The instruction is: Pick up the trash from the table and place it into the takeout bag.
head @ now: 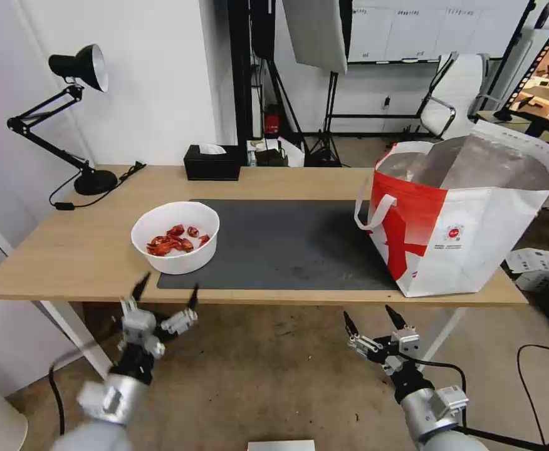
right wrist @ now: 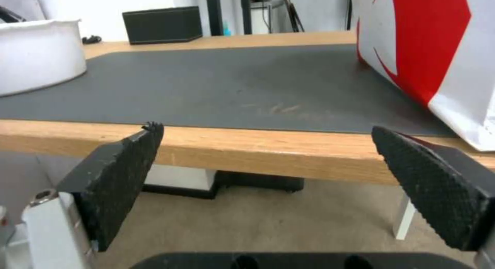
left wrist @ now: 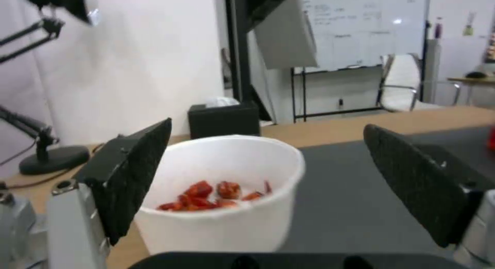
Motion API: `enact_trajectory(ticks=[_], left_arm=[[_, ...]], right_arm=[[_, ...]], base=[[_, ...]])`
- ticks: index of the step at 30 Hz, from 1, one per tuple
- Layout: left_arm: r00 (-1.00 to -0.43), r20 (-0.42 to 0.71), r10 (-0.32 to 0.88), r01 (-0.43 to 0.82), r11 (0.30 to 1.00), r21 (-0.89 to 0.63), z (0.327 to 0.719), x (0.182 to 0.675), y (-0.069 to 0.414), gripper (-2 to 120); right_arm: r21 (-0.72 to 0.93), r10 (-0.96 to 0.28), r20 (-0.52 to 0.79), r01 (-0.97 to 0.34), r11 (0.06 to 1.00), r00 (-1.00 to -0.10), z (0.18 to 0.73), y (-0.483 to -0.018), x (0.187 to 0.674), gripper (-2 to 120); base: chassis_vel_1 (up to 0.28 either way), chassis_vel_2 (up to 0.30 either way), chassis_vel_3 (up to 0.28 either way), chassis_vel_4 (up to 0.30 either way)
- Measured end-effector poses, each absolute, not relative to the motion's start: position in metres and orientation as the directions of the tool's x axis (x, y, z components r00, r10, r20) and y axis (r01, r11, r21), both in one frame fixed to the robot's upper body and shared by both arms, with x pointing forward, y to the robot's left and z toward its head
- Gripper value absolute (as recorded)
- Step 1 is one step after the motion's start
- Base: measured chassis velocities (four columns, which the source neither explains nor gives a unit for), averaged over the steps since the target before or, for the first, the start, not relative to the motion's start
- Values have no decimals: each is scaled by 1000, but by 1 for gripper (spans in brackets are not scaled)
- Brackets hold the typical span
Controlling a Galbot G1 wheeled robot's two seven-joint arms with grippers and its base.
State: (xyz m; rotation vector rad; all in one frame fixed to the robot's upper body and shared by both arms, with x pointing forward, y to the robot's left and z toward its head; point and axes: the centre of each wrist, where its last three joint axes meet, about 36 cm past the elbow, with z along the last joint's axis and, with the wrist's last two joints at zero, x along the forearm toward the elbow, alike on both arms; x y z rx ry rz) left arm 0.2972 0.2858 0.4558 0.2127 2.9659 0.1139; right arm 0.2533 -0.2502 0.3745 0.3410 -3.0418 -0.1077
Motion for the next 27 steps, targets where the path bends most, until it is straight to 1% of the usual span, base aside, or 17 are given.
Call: enact_trajectory(ticks=[1,3,4,5,7,9,10,11,12,13,15,16,17,18,19,21,27], left_arm=[[-981,-147,128,121,991,60,467,310,293,100],[-983,-134,123,117,992,47,472,317,298,100],[-990,-78,119,118,993,10,491,335,311,100],[-990,-78,119,118,993,10,491,335,311,100],[-992,36,123,122,991,-47,520,368,337,100],[-990,58,126,123,991,-56,526,375,342,100],[-981,139,138,126,988,-89,545,399,361,100],[-973,179,142,125,987,-105,553,409,369,100],[-973,179,142,125,987,-105,553,409,369,100],[-967,207,146,125,986,-115,558,416,375,100],[-923,348,163,117,982,-149,577,444,398,100],[-923,348,163,117,982,-149,577,444,398,100],[-913,373,163,114,982,-151,580,449,403,100],[-891,426,160,105,983,-150,585,460,414,100],[-891,426,160,105,983,-150,585,460,414,100],[-860,484,161,97,983,-156,586,477,429,100],[-827,525,200,98,972,-215,584,501,434,100]], right_arm=[[79,-223,70,-218,973,-972,375,-250,253,100],[79,-223,70,-218,973,-972,374,-250,253,100],[79,-223,70,-217,973,-972,374,-250,253,100],[79,-223,70,-217,973,-972,374,-250,253,100],[79,-223,70,-217,973,-972,375,-250,253,100],[79,-223,70,-217,973,-972,375,-250,253,100],[79,-223,70,-218,973,-972,375,-250,253,100],[79,-223,70,-218,973,-972,375,-250,253,100],[79,-223,70,-218,973,-972,375,-250,253,100],[79,-223,70,-217,973,-972,375,-250,253,100],[79,-223,70,-218,973,-972,375,-250,253,100],[79,-223,70,-218,973,-972,375,-250,253,100],[79,-223,70,-217,973,-972,375,-250,253,100],[79,-223,70,-218,973,-972,375,-250,253,100],[79,-223,70,-218,973,-972,375,-250,253,100],[79,-223,70,-218,973,-972,375,-250,253,100],[79,-224,70,-218,973,-972,375,-250,253,100]], base=[[0,0,0,0],[0,0,0,0],[0,0,0,0],[0,0,0,0],[0,0,0,0],[0,0,0,0],[0,0,0,0],[0,0,0,0],[0,0,0,0],[0,0,0,0],[0,0,0,0],[0,0,0,0],[0,0,0,0],[0,0,0,0],[0,0,0,0],[0,0,0,0],[0,0,0,0]])
